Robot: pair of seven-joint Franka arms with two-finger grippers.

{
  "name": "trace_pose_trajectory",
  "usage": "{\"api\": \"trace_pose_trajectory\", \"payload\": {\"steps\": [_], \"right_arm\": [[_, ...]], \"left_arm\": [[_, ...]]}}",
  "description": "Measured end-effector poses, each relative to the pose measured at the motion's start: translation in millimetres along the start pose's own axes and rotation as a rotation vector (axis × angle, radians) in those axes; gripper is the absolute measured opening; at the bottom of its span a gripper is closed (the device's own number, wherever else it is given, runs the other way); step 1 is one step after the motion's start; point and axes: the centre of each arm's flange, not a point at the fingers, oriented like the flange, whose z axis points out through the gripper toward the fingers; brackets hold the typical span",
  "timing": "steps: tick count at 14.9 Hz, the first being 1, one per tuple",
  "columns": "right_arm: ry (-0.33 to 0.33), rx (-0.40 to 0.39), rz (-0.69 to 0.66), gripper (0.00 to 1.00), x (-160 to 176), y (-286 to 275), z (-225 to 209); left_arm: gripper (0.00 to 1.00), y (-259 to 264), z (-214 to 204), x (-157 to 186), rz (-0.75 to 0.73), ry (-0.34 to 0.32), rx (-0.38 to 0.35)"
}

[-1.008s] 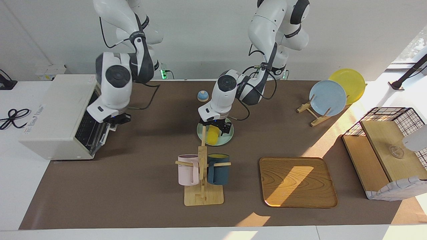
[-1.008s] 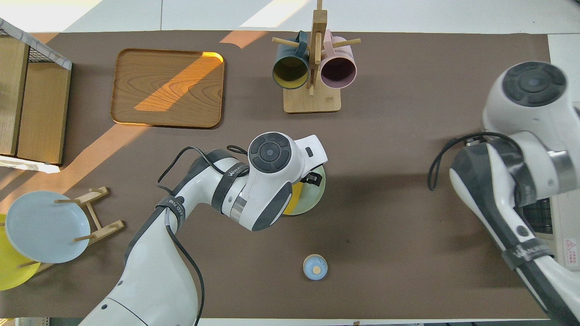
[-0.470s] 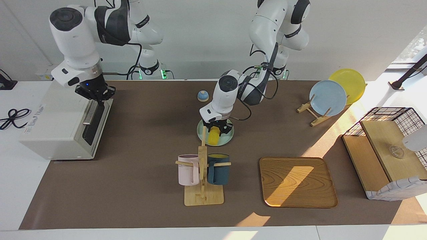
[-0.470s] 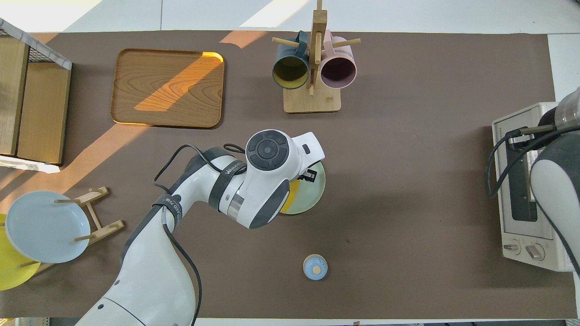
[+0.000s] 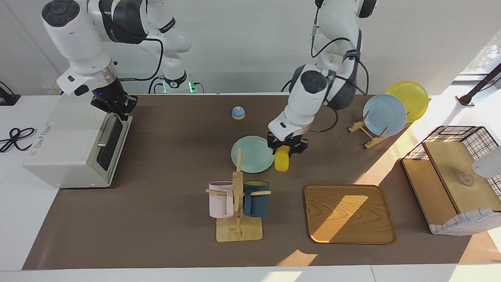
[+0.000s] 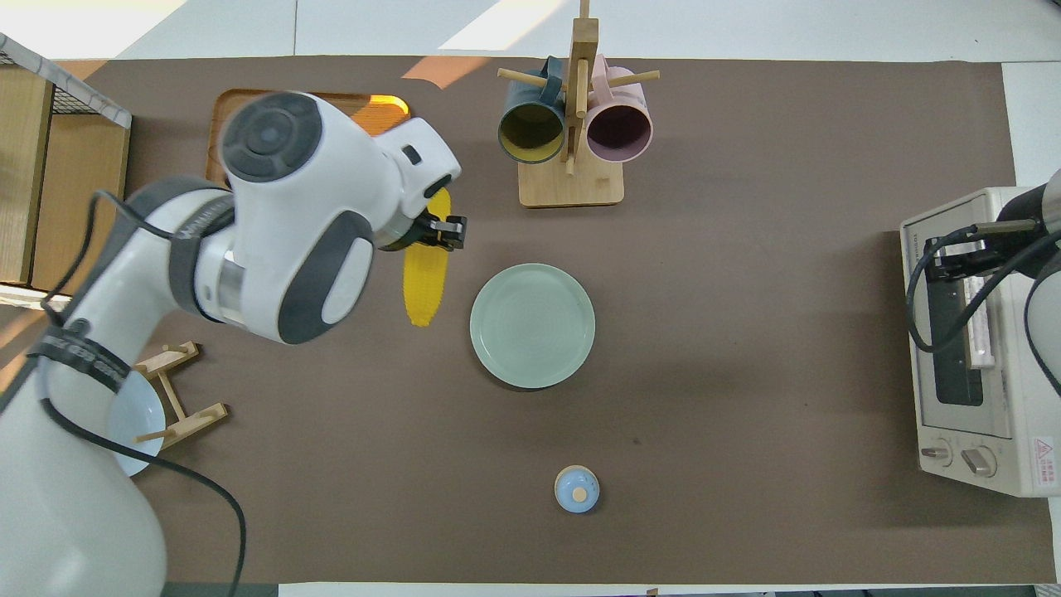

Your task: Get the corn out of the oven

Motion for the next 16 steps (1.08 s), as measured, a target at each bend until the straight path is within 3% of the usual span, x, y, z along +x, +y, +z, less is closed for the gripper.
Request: {"api": "trace_pose_trajectory", "payload": {"steps": [3, 7, 12, 16], "right_arm": [[-0.022, 0.001, 0.003, 0.58, -3.4, 1.0, -9.5], [-0.017, 0.005, 0.022, 0.99, -5.6, 11.2, -24.1], [0.000, 0.008, 0.035, 1.00, -6.2, 18.2, -34.2], [-0.005, 0.010, 0.037, 1.00, -4.6, 19.5, -31.4]], "left_arm": [[0.56, -80.2, -5.9, 33.0, -0.079, 0.023, 0.009], [0.56, -144.2, 29.4, 82.5, -0.108, 0.032, 0.022], [0.56, -201.6, 102.4, 118.4, -0.155, 0.059, 0.033], [0.56, -215.9, 113.2, 121.3, -0.162, 0.084, 0.036]]}}
